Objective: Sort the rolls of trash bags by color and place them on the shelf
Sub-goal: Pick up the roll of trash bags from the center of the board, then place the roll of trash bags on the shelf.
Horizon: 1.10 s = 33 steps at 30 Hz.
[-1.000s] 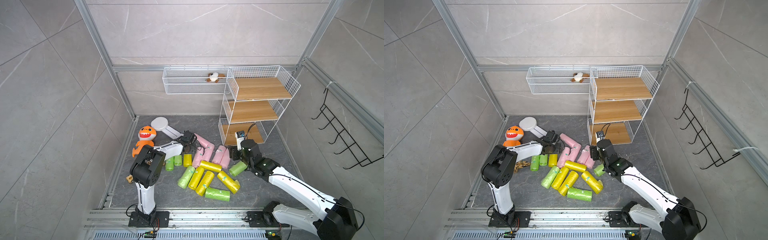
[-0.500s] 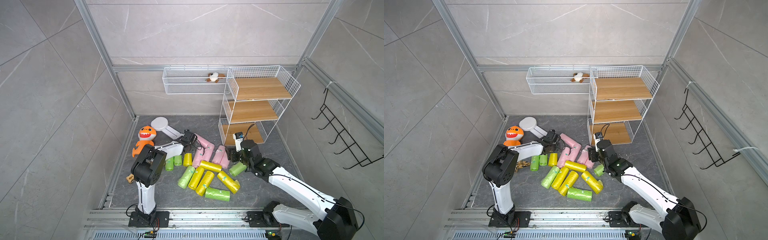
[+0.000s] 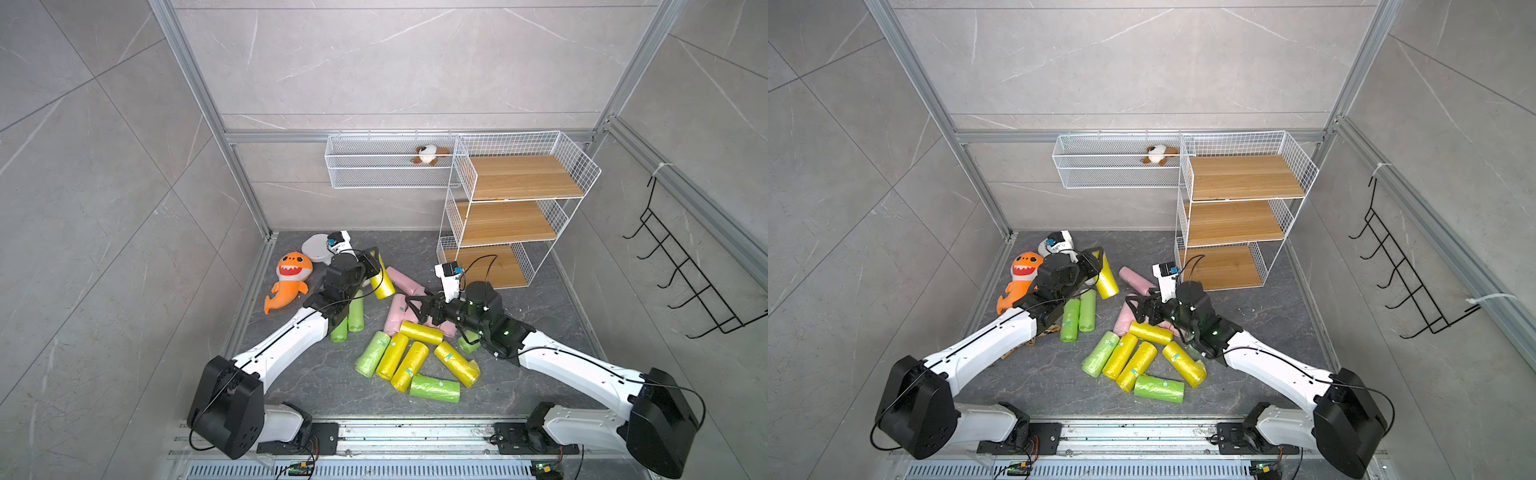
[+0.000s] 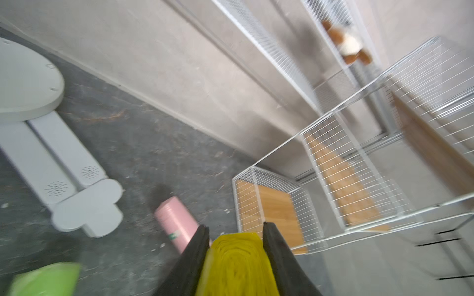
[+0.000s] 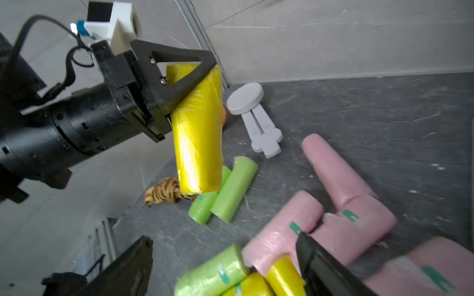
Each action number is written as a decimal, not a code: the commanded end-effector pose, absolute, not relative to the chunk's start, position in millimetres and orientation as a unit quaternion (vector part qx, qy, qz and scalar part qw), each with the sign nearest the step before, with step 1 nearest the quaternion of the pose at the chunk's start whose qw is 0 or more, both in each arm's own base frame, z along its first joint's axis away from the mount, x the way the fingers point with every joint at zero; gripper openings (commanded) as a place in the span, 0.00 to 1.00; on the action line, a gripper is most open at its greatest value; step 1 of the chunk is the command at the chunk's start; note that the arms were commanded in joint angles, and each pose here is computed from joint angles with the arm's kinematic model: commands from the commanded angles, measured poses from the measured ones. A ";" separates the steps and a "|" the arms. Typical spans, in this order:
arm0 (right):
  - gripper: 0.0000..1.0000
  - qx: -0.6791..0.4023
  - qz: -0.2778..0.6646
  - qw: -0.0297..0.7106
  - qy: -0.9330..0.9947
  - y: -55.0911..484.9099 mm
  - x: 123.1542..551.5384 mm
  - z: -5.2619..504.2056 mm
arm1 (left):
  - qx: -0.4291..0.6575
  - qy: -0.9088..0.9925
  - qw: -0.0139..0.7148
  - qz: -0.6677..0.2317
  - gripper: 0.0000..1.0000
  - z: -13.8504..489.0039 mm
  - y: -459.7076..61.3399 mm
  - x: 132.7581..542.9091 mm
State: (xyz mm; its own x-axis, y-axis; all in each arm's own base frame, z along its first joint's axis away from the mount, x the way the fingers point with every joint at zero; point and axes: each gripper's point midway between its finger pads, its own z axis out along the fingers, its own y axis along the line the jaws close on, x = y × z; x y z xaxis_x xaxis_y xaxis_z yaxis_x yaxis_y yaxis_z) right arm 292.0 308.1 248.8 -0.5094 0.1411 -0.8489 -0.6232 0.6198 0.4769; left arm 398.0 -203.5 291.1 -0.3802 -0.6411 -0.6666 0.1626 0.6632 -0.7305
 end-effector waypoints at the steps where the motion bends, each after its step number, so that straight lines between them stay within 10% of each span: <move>1: 0.99 -0.139 0.478 0.499 0.709 327.7 291.9 286.2 | -0.210 0.649 0.540 -0.493 0.36 345.0 -201.5 385.3; 13: 0.94 -0.122 0.498 0.516 0.687 359.7 305.1 295.0 | -0.278 0.570 0.504 -0.586 0.36 353.9 -184.8 358.5; 25: 0.58 -0.146 0.526 0.507 0.667 383.7 301.6 305.3 | -0.292 0.554 0.494 -0.603 0.37 349.8 -181.8 355.1; 33: 0.63 -0.156 0.529 0.498 0.669 390.1 298.7 300.1 | -0.298 0.548 0.488 -0.611 0.37 348.3 -181.9 355.5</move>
